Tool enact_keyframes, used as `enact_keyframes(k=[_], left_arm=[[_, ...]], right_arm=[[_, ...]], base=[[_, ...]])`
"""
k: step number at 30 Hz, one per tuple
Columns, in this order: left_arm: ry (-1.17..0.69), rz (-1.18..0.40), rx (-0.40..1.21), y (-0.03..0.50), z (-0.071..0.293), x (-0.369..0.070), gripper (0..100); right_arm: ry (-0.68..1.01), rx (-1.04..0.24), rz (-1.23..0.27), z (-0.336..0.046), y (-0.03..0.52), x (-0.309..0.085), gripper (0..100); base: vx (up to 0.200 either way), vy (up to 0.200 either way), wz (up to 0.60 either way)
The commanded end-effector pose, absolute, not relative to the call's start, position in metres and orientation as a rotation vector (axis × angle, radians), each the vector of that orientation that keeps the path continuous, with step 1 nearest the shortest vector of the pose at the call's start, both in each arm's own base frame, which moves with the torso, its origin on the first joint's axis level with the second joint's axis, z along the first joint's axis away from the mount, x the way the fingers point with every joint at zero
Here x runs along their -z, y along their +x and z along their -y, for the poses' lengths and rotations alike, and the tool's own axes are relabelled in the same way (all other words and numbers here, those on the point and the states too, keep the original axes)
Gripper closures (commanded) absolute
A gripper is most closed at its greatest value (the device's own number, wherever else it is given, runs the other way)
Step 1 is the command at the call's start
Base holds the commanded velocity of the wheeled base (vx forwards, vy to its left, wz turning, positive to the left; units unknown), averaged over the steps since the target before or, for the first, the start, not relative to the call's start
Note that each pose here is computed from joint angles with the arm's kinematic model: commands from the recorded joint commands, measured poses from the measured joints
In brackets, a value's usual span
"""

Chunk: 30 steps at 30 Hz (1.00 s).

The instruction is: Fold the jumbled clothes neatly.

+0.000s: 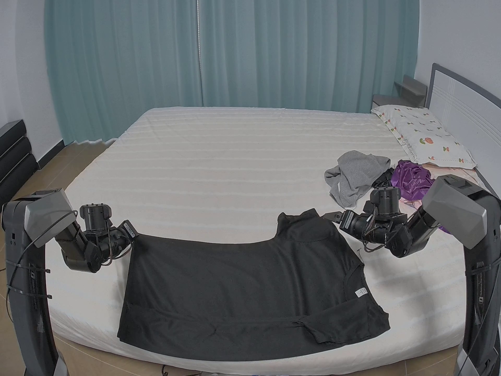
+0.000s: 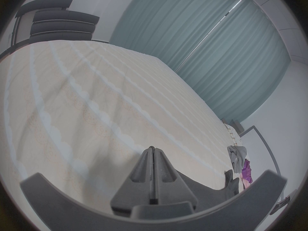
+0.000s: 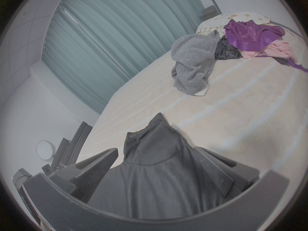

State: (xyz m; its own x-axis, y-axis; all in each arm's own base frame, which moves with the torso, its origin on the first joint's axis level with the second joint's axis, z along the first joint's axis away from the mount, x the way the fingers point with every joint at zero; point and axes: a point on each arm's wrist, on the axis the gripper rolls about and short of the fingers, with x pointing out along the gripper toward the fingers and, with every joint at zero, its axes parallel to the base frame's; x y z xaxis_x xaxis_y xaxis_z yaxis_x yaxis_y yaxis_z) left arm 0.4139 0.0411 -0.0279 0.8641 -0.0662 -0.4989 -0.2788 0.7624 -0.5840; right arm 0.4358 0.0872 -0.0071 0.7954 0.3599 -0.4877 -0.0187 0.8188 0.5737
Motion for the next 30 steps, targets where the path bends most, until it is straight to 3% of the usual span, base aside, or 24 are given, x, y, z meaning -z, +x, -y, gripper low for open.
enact_keyframes(k=[1,19,20,30], left_arm=[[-0.703,-0.530,-0.125,0.413,-0.042,0.030,100],[-0.703,-0.532,-0.122,0.413,-0.040,0.031,100],[-0.703,-0.532,-0.122,0.413,-0.040,0.031,100],[-0.700,-0.517,-0.119,0.416,-0.040,0.028,100]], right_arm=[[0.546,-0.198,-0.673,-0.101,0.467,0.041,0],[0.496,-0.151,-0.587,-0.103,0.498,0.052,0],[0.498,-0.154,-0.586,-0.104,0.498,0.051,100],[0.510,-0.143,-0.583,-0.099,0.496,0.046,100]], base=[[0.000,0.000,0.00],[0.000,0.000,0.00],[0.000,0.000,0.00],[0.000,0.000,0.00]])
